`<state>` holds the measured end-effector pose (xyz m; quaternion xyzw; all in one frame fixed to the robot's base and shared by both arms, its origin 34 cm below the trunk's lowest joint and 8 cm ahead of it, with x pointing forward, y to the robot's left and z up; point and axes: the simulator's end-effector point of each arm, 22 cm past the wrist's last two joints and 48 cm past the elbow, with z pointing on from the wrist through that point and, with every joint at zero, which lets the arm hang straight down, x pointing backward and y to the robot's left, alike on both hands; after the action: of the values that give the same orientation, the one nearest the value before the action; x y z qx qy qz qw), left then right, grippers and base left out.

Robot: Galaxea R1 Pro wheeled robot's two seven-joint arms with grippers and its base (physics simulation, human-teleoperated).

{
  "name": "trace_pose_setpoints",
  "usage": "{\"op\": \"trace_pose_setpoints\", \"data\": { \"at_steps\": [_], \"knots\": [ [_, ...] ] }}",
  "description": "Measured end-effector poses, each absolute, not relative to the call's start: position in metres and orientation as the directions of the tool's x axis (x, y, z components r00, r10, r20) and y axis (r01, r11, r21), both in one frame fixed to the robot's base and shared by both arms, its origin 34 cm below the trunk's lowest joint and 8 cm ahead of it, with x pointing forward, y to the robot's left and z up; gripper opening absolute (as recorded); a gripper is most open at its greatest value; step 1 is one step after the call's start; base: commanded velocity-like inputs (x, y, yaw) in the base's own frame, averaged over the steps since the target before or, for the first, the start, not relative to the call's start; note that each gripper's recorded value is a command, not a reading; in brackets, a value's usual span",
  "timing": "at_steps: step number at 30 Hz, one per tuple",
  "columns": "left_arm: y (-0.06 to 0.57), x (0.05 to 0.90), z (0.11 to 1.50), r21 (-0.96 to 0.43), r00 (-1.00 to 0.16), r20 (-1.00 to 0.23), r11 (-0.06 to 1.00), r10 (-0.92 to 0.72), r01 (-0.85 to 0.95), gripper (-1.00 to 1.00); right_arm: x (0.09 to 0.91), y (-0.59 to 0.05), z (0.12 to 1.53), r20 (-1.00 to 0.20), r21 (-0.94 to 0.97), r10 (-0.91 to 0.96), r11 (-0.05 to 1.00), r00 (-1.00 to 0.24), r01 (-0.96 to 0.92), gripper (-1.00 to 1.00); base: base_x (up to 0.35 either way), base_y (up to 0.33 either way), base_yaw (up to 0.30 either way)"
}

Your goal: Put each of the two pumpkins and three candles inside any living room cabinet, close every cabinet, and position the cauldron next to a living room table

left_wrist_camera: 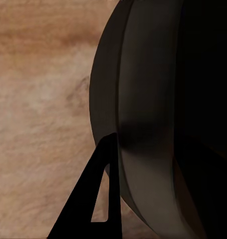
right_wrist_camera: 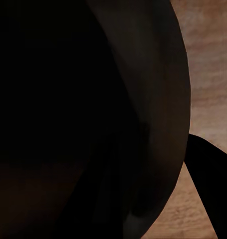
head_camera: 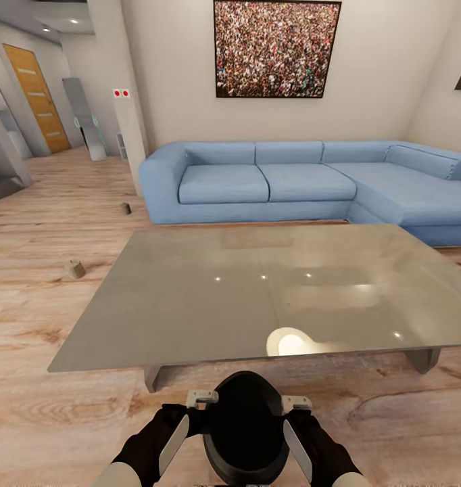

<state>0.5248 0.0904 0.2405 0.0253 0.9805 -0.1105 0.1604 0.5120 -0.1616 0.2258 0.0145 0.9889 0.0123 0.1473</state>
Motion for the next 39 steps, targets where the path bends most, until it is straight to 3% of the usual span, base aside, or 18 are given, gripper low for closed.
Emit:
{"op": "trace_pose_setpoints", "data": {
  "at_steps": [29,30,31,32,39],
  "knots": [
    [0.09,0.527,0.24,-0.207,-0.949,-0.314,0.974,0.018,0.087,-1.0,0.513,-0.162,0.225,-0.283,0.028,0.03,0.999,-0.959,0.023,-1.0,0.0,0.0,0.0],
    [0.09,0.527,0.24,-0.207,-0.949,-0.314,0.974,0.018,0.087,-1.0,0.513,-0.162,0.225,-0.284,0.028,0.03,0.999,-0.959,0.023,1.0,0.0,0.0,0.0],
    [0.091,0.53,0.241,-0.211,-0.953,-0.303,0.974,0.019,0.086,-1.0,0.504,-0.159,0.213,-0.265,0.034,0.033,0.999,-0.964,0.025,1.0,0.0,0.0,0.0],
    [0.091,0.532,0.241,-0.21,-0.954,-0.299,0.974,0.023,0.09,1.0,0.502,-0.159,0.21,-0.258,0.033,0.033,0.999,-0.966,0.026,1.0,0.0,0.0,0.0],
    [0.098,0.516,0.222,-0.186,-0.956,-0.29,0.978,0.032,0.089,1.0,0.501,-0.16,0.21,-0.254,0.032,0.031,0.999,-0.967,0.024,1.0,0.0,0.0,0.0]
  ]
}}
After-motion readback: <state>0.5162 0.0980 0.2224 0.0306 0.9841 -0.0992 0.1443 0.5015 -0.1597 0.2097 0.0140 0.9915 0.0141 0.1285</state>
